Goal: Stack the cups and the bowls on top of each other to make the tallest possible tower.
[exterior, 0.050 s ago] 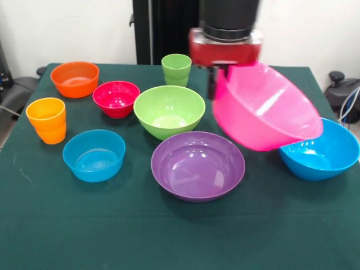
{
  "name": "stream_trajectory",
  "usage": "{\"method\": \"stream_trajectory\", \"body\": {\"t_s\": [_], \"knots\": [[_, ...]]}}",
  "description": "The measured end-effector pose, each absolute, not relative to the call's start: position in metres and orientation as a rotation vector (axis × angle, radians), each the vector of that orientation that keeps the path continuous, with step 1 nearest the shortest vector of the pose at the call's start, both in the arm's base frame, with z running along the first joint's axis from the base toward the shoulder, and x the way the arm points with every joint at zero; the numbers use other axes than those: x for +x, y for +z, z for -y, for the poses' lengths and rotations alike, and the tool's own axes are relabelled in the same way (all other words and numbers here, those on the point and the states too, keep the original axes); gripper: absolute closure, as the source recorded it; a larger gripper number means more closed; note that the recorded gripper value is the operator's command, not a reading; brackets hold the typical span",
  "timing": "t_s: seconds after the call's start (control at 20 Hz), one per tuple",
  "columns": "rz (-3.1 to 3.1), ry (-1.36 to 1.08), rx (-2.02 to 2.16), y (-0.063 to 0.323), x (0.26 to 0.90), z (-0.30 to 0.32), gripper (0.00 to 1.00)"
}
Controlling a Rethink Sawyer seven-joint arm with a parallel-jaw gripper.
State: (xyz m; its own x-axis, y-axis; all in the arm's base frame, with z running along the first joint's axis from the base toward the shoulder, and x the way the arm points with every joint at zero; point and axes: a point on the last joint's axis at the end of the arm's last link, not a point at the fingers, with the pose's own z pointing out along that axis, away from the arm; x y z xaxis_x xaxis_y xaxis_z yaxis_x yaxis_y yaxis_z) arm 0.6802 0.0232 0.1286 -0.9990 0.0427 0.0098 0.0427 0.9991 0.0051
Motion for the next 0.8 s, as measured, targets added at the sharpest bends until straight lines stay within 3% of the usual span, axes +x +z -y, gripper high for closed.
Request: {"method": "stream_trajectory", "body": {"t_s": [0.35,0.8], "knots": [[3.105,-0.002,-0.141,0.136,0.687,0.029,1.00],[3.119,0.003,-0.097,0.129,0.687,0.034,1.00]]}}
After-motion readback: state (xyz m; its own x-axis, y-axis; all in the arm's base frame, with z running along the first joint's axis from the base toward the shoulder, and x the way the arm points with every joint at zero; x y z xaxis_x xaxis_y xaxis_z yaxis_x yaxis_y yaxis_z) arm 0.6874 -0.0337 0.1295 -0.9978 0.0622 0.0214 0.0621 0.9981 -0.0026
